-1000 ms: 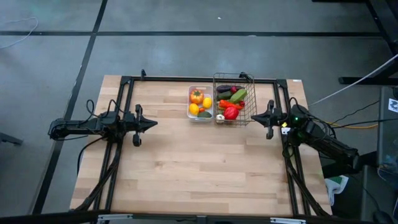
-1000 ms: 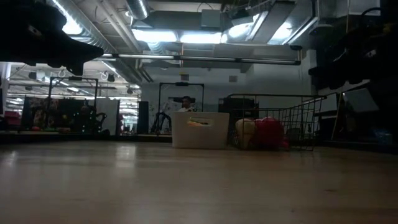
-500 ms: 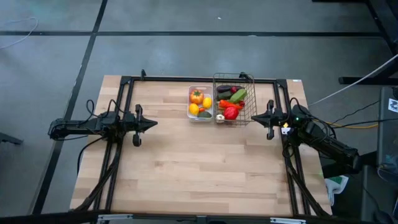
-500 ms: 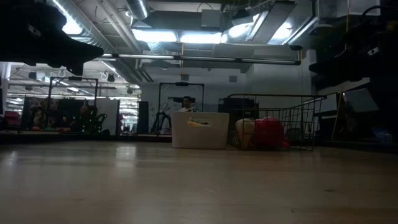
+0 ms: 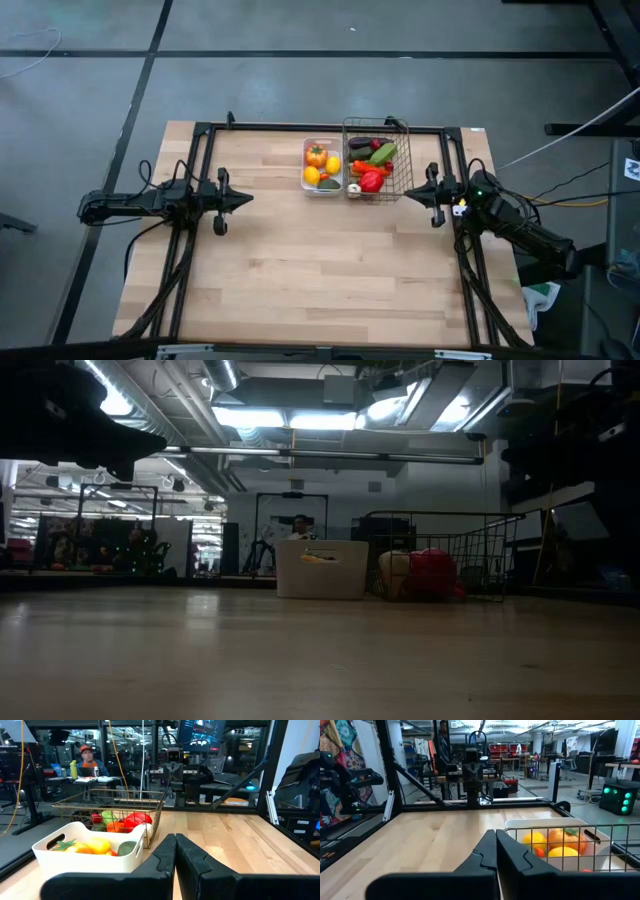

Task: Sort produce into baskets
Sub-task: Return to Home Position

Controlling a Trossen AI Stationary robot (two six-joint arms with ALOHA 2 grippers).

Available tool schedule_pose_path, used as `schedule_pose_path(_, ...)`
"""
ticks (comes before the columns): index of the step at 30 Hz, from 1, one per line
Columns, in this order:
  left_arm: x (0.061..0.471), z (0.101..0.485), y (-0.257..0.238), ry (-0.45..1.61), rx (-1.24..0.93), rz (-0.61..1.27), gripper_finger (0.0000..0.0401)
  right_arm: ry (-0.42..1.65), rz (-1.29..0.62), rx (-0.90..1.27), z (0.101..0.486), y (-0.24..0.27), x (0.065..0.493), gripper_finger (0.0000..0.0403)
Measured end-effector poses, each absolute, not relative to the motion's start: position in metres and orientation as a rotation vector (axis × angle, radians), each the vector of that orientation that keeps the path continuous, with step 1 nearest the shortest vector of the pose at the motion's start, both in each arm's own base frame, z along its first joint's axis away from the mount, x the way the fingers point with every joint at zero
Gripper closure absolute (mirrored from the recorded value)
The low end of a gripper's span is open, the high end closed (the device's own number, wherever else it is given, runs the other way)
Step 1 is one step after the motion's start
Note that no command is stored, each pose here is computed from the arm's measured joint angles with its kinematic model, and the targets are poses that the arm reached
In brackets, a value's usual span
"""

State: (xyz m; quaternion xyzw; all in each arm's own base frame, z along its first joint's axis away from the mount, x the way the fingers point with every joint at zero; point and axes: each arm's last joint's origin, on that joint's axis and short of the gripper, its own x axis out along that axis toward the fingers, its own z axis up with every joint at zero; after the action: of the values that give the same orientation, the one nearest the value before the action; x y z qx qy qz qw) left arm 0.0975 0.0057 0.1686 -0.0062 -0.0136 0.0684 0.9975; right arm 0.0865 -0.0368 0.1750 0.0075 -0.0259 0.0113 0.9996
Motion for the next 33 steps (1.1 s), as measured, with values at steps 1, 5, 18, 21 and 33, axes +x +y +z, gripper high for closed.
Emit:
schedule_pose_path(1,0.0975,0.1686,0.0058,-0.027,-0.012,0.137,0.0396,-0.052,0.021,0.014,0.1751,-0.0368,0.0865,0.0400)
schedule_pose_path(5,0.0975,0.1685,0.0058,-0.027,-0.013,0.138,0.0396,-0.050,-0.031,0.005,0.1746,-0.0383,0.0865,0.0400)
schedule_pose_path(18,0.0975,0.1685,0.0057,-0.027,-0.013,0.137,0.0396,-0.044,-0.056,0.020,0.1736,-0.0394,0.0871,0.0400)
schedule_pose_path(21,0.0975,0.1686,0.0057,-0.027,-0.013,0.137,0.0396,-0.044,-0.057,0.020,0.1735,-0.0395,0.0871,0.0400)
schedule_pose_path(33,0.0975,0.1685,0.0058,-0.027,-0.012,0.138,0.0396,-0.045,-0.049,0.021,0.1734,-0.0379,0.0880,0.0400)
